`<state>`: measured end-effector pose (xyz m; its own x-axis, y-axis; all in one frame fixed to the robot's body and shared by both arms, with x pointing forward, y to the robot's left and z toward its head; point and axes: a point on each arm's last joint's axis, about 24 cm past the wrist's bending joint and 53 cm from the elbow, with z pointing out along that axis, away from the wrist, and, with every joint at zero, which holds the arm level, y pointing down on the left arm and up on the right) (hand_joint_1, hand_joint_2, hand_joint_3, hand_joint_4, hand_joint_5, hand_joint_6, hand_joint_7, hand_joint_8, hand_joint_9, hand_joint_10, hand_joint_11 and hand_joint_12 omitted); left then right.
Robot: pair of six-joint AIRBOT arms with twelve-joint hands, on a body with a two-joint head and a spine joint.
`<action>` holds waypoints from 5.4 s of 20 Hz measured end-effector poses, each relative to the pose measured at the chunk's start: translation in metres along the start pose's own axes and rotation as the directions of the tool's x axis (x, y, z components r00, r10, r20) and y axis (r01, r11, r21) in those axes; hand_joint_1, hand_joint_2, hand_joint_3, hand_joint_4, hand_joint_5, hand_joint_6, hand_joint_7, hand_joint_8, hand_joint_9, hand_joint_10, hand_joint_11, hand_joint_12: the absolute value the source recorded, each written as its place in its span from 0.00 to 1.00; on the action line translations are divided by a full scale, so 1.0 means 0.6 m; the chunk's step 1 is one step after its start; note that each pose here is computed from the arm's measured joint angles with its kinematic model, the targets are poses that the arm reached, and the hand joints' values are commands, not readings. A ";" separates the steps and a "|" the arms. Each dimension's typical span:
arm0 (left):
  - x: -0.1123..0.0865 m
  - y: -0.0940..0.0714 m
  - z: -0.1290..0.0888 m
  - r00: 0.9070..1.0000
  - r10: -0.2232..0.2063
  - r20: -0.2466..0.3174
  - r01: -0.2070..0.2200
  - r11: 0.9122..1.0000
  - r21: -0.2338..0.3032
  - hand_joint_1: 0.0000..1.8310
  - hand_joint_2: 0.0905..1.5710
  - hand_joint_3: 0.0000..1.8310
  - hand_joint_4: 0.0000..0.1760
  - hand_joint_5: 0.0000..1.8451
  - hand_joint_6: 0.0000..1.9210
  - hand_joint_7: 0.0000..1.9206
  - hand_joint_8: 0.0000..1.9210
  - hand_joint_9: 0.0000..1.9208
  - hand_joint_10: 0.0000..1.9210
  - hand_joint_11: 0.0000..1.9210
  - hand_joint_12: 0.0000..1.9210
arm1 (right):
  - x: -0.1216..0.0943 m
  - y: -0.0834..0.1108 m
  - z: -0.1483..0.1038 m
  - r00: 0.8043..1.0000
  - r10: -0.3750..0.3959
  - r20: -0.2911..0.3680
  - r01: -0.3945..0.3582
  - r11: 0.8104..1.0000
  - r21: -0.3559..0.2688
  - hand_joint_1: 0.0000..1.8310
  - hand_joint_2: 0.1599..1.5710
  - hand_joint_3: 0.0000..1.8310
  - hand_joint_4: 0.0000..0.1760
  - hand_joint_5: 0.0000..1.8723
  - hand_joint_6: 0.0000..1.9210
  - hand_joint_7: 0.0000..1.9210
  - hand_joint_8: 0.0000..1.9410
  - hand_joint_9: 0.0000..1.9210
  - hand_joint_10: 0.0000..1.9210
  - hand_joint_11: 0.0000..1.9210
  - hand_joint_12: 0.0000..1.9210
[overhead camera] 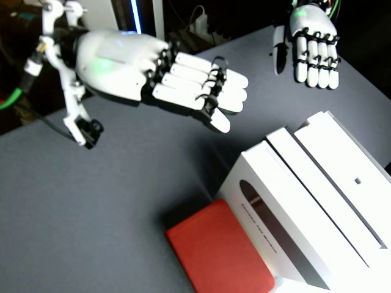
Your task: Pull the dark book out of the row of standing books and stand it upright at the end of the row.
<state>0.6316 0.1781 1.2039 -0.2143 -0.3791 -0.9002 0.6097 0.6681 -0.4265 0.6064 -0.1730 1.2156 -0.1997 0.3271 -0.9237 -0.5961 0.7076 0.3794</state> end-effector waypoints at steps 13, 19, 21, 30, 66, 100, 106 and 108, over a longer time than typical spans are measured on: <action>0.012 -0.031 0.000 0.998 0.045 -0.032 -0.043 0.998 0.050 0.23 0.89 0.00 0.00 0.09 0.00 0.08 0.00 0.06 0.01 0.00 0.21 | -0.009 0.017 -0.009 1.000 0.000 0.013 0.000 1.000 -0.018 0.20 0.87 0.00 0.00 0.00 0.24 0.07 0.06 0.00 0.19 0.00 0.64; 0.006 -0.036 -0.004 0.998 0.050 -0.028 -0.048 0.997 0.055 0.24 0.89 0.00 0.00 0.08 0.00 0.05 0.00 0.04 0.00 0.00 0.19 | -0.036 0.028 -0.016 0.998 -0.008 0.066 0.011 0.999 -0.043 0.19 0.90 0.01 0.00 0.00 0.08 0.02 0.02 0.00 0.00 0.00 0.99; 0.005 -0.035 -0.006 0.998 0.052 -0.031 -0.051 0.997 0.052 0.28 0.86 0.00 0.00 0.09 0.00 0.05 0.00 0.04 0.00 0.00 0.16 | -0.045 0.028 -0.016 0.996 -0.016 0.090 0.020 0.999 -0.042 0.21 0.90 0.01 0.00 0.00 0.06 0.02 0.02 0.00 0.00 0.00 1.00; 0.009 -0.027 -0.008 0.997 0.060 -0.049 -0.058 0.998 0.033 0.20 0.92 0.00 0.00 0.09 0.00 0.04 0.00 0.03 0.01 0.00 0.09 | -0.109 0.007 0.007 0.974 -0.054 0.220 0.055 0.998 0.001 0.22 0.88 0.00 0.00 0.00 0.16 0.00 0.00 0.00 0.00 0.00 1.00; 0.013 -0.010 -0.021 0.996 0.052 -0.066 -0.053 0.999 -0.003 0.23 0.91 0.00 0.00 0.11 0.00 0.03 0.00 0.01 0.00 0.01 0.01 | -0.085 -0.004 0.142 0.970 -0.225 0.093 0.217 0.972 0.094 0.20 0.74 0.00 0.00 0.25 0.22 0.02 0.00 0.00 0.00 0.00 1.00; 0.021 0.000 -0.028 0.996 0.037 -0.076 -0.039 0.999 -0.026 0.22 0.91 0.00 0.00 0.11 0.00 0.00 0.00 0.00 0.00 0.00 0.00 | -0.074 0.042 0.100 0.983 -0.125 0.132 0.126 0.992 0.001 0.29 0.72 0.00 0.00 0.43 0.10 0.15 0.00 0.00 0.00 0.00 1.00; 0.024 0.003 -0.031 0.996 0.035 -0.081 -0.038 0.999 -0.031 0.27 0.88 0.00 0.00 0.13 0.00 0.02 0.00 0.01 0.00 0.00 0.00 | -0.058 0.068 0.084 0.991 -0.075 0.111 0.083 0.994 -0.070 0.19 0.72 0.00 0.00 0.44 0.06 0.15 0.00 0.00 0.00 0.00 1.00; 0.024 0.005 -0.031 0.996 0.033 -0.081 -0.036 0.999 -0.035 0.28 0.89 0.00 0.00 0.13 0.00 0.02 0.00 0.00 0.00 0.00 0.00 | -0.053 0.068 0.079 0.994 -0.056 0.097 0.064 0.995 -0.083 0.19 0.72 0.00 0.00 0.44 0.05 0.15 0.00 0.00 0.00 0.00 1.00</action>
<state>0.6164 0.1863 1.1881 -0.2550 -0.3037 -0.9180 0.5899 0.7034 -0.3966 0.6253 -0.1246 1.2630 -0.0892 0.3463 -0.9339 -0.6700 0.6729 0.3136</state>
